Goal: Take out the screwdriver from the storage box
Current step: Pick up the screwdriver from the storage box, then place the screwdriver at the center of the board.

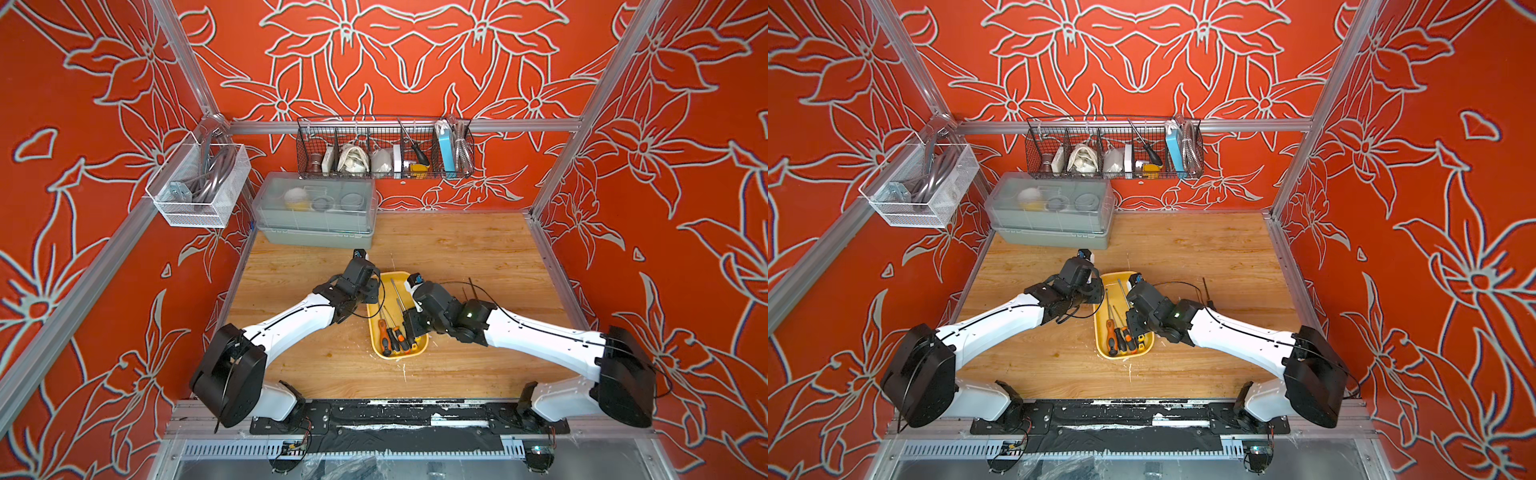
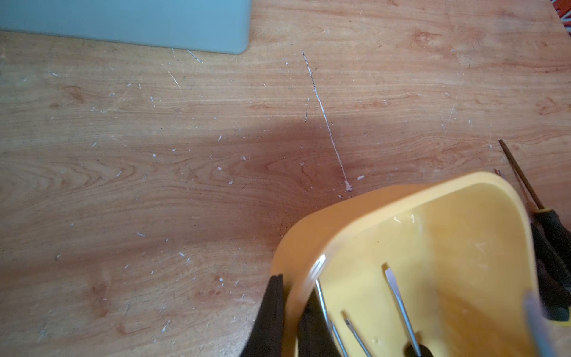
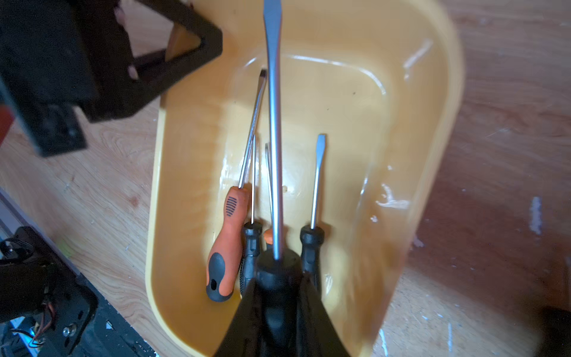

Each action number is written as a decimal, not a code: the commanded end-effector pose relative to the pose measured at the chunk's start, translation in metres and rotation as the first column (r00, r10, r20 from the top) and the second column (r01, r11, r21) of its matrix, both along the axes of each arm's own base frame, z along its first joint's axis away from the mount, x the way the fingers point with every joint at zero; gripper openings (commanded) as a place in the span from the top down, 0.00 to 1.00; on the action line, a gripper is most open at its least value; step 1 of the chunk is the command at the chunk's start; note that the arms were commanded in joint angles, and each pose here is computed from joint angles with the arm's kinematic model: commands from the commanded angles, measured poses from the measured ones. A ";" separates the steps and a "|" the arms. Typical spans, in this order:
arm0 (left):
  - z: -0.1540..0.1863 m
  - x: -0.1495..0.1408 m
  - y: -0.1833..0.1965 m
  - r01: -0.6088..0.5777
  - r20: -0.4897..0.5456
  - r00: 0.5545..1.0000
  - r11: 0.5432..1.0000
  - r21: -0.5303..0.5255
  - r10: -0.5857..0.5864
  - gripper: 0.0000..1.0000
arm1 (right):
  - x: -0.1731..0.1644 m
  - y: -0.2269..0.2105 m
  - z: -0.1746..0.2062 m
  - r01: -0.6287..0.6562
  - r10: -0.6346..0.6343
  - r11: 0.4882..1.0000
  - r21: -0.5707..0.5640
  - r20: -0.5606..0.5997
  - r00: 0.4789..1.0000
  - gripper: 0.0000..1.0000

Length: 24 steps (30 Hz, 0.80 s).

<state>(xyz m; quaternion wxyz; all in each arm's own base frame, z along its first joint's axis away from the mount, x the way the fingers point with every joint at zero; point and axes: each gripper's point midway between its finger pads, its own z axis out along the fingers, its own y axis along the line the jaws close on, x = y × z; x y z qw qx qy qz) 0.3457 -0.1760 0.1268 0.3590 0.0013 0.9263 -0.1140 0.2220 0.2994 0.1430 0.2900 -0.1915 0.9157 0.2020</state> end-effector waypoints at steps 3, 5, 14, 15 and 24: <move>0.026 0.008 -0.010 0.012 0.059 0.998 0.998 -0.058 -0.008 1.00 | 0.011 -0.057 0.012 0.089 -0.087 0.994 -0.064 0.040 0.995 1.00; 0.027 0.008 -0.009 0.011 0.062 0.998 0.998 -0.057 -0.007 1.00 | 0.016 -0.080 0.017 0.120 -0.117 0.989 -0.082 0.046 0.992 1.00; 0.027 0.008 -0.010 0.011 0.061 0.998 0.998 -0.057 -0.008 1.00 | 0.028 -0.173 0.025 0.224 -0.218 0.948 -0.226 0.052 0.975 1.00; 0.027 0.008 -0.009 0.011 0.061 0.998 0.998 -0.057 -0.007 1.00 | 0.029 -0.179 0.022 0.231 -0.228 0.946 -0.228 0.038 0.973 1.00; 0.025 0.008 -0.010 0.013 0.059 0.998 0.998 -0.059 -0.009 1.00 | 0.050 -0.232 -0.016 0.323 -0.357 0.900 -0.291 -0.070 0.931 1.00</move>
